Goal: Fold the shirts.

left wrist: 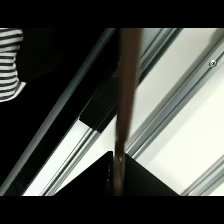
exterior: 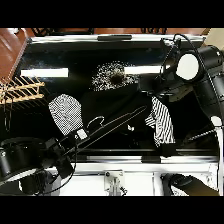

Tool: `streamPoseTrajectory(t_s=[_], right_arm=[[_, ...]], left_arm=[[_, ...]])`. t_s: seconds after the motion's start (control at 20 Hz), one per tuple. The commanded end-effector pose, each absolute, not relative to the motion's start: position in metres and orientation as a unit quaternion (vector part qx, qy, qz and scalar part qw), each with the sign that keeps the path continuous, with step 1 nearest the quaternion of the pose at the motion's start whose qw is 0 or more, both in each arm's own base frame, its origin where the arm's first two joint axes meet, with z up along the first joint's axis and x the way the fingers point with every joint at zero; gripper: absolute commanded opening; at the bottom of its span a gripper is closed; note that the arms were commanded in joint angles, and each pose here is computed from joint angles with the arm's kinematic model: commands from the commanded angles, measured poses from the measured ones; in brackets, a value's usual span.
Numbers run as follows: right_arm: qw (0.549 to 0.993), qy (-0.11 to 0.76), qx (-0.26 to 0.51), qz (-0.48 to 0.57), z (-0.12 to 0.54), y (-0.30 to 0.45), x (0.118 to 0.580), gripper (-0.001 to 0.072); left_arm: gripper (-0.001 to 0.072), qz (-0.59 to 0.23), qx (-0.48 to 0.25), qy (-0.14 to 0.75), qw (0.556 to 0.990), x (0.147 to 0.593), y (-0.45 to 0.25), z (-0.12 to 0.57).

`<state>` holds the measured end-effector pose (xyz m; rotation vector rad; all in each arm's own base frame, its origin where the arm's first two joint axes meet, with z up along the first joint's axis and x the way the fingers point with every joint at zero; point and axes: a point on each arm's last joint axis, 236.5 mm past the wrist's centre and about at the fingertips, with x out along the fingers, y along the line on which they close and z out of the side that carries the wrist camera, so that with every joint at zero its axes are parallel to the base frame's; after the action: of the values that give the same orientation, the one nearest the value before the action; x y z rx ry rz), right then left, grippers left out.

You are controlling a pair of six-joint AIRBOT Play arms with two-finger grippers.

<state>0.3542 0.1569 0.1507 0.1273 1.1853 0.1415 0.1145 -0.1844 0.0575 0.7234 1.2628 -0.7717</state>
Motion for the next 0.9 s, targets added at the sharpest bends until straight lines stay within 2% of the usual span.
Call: streamPoseTrajectory(t_s=[0.0, 0.1, 0.2, 0.4, 0.85], right_arm=[[0.820, 0.566, 0.056, 0.064, 0.152, 0.155, 0.349, 0.0077], [0.820, 0.566, 0.057, 0.067, 0.152, 0.155, 0.349, 0.0078], [0.818, 0.568, 0.056, 0.073, 0.152, 0.158, 0.347, 0.0077], [0.806, 0.583, 0.052, 0.087, 0.149, 0.162, 0.338, 0.0077], [0.806, 0.584, 0.046, 0.084, 0.149, 0.159, 0.338, 0.0077]], left_arm=[[0.0051, -0.304, 0.337, 0.557, 0.696, 0.131, -0.174, 0.056], [0.0051, -0.281, 0.340, 0.570, 0.693, 0.133, -0.157, 0.058], [0.0051, -0.260, 0.312, 0.576, 0.709, 0.138, -0.150, 0.062], [0.0051, -0.255, 0.292, 0.569, 0.725, 0.138, -0.138, 0.074], [0.0051, -0.245, 0.291, 0.582, 0.718, 0.115, -0.104, 0.088]])
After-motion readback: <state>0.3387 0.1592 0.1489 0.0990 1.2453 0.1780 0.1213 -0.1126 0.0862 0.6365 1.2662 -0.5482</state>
